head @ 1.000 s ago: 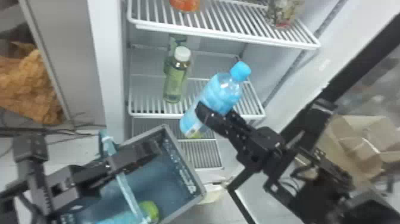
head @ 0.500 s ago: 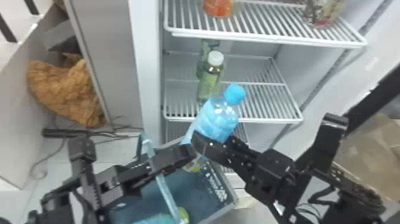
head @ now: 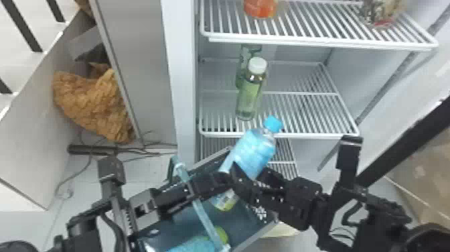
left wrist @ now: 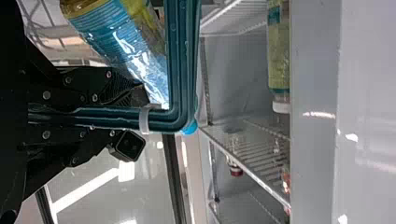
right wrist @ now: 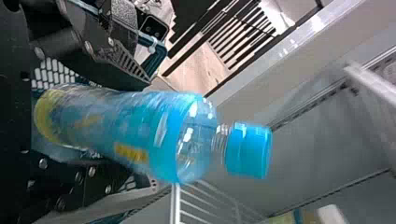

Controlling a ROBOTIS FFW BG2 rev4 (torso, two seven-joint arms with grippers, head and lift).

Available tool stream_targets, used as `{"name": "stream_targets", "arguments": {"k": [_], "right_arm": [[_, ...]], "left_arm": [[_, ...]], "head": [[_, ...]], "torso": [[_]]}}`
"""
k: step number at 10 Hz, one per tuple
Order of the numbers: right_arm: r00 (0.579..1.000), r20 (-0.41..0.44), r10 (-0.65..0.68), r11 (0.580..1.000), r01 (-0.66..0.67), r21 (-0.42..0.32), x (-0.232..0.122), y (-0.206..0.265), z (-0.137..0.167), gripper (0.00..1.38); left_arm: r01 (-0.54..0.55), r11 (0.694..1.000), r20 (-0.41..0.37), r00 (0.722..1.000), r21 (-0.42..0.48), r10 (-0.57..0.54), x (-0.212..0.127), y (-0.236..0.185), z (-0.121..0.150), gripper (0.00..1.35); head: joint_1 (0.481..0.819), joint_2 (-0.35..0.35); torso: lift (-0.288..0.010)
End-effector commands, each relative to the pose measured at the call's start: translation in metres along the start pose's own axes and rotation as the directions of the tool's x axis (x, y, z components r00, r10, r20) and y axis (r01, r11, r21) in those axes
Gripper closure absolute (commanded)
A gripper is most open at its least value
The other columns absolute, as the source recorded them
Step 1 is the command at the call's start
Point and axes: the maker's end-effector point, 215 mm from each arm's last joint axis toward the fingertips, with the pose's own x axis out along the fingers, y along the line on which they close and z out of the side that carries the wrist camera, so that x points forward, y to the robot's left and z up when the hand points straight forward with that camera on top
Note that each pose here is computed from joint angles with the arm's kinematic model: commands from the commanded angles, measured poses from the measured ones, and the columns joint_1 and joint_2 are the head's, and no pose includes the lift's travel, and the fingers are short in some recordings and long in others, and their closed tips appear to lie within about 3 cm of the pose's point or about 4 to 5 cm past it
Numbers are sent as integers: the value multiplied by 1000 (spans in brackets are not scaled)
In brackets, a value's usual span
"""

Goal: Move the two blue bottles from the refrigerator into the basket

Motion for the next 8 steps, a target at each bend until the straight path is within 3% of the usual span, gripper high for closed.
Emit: {"name": "stream_targets", "arguments": {"k": [1,6,8], "right_arm": [[1000,1,-7,1000,7,-8,0,-2,2,105],[999,21,-44,998,45,-47,-12,-7,14,133],[992,64,-108,990,113,-81,-34,-23,29,133]], "left_arm": [[96,995,2,995,3,-96,-1,-21,1,1188],[104,995,1,995,3,-104,1,-23,1,1188],[106,994,1,994,3,-106,1,-24,1,1188]], "head": [[695,-101],[695,-119],[695,-133]], "torso": [[-216],[-216],[-216]]}}
